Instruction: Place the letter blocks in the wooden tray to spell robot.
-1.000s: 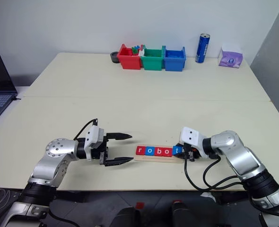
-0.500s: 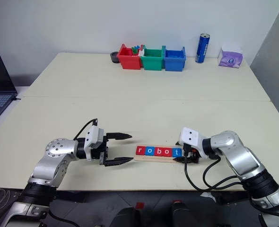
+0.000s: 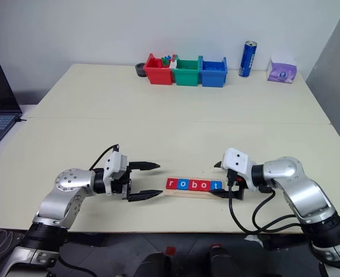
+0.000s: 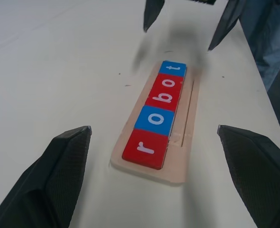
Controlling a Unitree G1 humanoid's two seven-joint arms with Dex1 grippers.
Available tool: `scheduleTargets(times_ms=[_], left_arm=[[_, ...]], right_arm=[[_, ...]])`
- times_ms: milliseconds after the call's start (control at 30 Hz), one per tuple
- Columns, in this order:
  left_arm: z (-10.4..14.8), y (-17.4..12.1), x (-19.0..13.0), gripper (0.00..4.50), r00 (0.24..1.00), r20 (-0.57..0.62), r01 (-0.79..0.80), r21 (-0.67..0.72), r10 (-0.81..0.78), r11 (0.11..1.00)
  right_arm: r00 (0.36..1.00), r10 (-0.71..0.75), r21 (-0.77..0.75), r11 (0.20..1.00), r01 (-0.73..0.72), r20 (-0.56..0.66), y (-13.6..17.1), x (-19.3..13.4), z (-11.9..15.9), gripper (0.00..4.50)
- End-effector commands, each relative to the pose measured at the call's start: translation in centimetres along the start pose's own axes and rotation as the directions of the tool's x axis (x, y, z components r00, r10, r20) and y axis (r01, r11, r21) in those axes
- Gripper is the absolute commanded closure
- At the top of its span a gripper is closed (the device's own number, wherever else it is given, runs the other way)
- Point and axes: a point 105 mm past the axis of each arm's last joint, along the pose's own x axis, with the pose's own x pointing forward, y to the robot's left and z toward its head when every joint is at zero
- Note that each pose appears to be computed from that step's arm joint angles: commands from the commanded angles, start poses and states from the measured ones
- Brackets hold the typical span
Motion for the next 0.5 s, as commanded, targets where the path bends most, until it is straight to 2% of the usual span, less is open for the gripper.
scheduleTargets(times_ms=[33,200,500], left_arm=[[0.2,0.3,-0.6,0.00,0.999,-0.041,0.002,0.043,-0.001,0.999],[1.1,1.2,-0.9,0.00,0.996,-0.051,-0.068,0.131,0.076,0.989],[1.8,1.2,-1.4,0.00,0.999,-0.050,-0.005,0.132,0.012,0.991]], right_arm=[[0.997,-0.056,-0.024,0.998,0.058,0.057,0.3,-1.8,1.6,0.08],[0.991,-0.092,0.003,0.996,0.093,0.094,1.1,-4.0,2.5,0.08],[0.995,-0.070,-0.007,0.997,0.071,0.073,1.9,-5.9,2.2,0.08]])
